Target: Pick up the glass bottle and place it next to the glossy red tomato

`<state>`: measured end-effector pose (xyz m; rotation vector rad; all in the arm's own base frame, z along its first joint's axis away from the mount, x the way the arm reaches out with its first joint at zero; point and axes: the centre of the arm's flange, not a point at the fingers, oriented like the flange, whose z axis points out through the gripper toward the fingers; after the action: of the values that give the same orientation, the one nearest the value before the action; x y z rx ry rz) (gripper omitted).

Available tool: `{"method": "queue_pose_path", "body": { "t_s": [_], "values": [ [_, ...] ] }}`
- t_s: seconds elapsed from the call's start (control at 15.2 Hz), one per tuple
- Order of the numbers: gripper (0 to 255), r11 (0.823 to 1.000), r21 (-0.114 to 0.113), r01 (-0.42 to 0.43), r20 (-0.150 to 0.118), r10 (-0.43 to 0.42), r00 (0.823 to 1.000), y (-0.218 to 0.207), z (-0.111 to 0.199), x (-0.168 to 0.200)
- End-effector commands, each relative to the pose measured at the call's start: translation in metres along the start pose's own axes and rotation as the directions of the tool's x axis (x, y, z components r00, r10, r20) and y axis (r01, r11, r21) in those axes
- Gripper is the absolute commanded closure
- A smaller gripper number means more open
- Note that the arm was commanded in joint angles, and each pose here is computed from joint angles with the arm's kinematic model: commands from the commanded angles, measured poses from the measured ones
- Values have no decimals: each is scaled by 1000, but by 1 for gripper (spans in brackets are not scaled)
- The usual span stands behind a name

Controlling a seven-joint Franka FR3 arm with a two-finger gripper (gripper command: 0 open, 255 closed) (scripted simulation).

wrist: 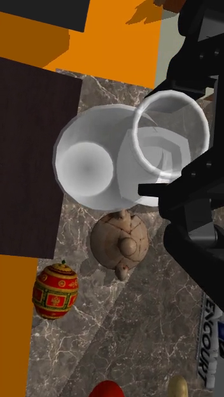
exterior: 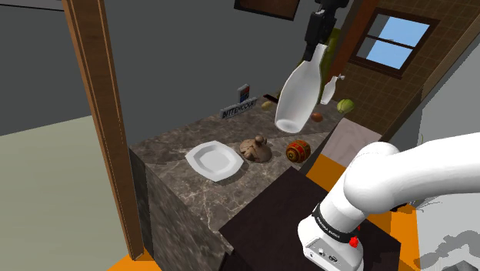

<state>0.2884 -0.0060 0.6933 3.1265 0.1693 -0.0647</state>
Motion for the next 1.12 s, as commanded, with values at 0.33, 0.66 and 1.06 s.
{"method": "queue_pose_path", "body": {
  "t_s": [0.33,0.66,1.06],
  "values": [
    [255,1000,-1,1,0,-1,1000,87,27,22],
    [255,1000,-1,1,0,-1,1000,149,46,36],
    [255,1000,-1,1,0,-1,1000,222,70,53]
  ]
}}
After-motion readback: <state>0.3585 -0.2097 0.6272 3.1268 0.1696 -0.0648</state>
